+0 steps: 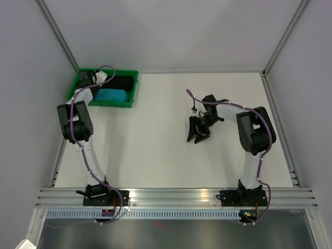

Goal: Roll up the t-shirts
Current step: Place the rolled tshirt into the container

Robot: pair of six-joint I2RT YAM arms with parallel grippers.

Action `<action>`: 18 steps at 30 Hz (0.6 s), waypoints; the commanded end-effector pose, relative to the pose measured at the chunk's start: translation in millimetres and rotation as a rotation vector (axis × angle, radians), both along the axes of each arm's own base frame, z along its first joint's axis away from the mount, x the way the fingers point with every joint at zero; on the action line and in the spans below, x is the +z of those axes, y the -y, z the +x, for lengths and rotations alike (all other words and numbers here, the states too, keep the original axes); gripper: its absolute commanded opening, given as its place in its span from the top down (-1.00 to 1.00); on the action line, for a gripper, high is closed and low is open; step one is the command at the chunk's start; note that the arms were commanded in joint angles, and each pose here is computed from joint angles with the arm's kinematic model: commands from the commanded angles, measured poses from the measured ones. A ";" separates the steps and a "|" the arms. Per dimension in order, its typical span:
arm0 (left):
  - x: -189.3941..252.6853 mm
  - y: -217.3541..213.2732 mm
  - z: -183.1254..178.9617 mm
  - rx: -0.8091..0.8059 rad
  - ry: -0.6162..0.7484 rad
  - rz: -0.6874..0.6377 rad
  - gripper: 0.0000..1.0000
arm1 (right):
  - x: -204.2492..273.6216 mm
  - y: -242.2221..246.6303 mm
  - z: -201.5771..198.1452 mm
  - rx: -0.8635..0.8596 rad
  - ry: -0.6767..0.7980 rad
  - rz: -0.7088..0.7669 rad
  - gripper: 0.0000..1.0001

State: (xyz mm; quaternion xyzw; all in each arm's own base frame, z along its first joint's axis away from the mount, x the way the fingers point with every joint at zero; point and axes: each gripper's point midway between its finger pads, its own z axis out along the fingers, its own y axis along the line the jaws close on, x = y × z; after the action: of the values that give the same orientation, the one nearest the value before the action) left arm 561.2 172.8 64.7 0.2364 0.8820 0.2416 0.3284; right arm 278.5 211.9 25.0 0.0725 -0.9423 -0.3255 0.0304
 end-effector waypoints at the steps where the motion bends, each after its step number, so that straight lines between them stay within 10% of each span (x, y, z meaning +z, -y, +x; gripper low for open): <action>1: 35.2 -14.2 0.7 0.141 0.103 -0.018 0.95 | 7.9 -6.1 8.5 0.008 0.022 0.014 -0.16; 5: 63.9 -21.2 -10.4 0.229 0.163 -0.017 0.65 | 11.4 -4.7 18.8 0.001 0.070 -0.001 -0.16; 8: 83.6 -32.5 -29.0 0.306 0.191 0.010 -0.41 | 27.7 -2.6 37.9 -0.020 0.184 -0.023 -0.17; 11: 87.5 -51.2 -57.8 0.405 0.199 0.004 -0.99 | 41.6 -0.9 56.5 -0.055 0.287 -0.041 -0.19; 18: 76.2 -79.4 -141.8 0.562 0.138 0.005 -0.99 | 68.3 32.9 100.6 -0.184 0.551 -0.223 -0.55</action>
State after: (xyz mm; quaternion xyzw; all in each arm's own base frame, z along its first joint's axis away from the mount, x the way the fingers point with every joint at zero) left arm 453.2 240.6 126.7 0.0264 0.8927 0.3273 0.3085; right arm 339.4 194.7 60.3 0.0819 -0.9562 -0.2452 -0.1372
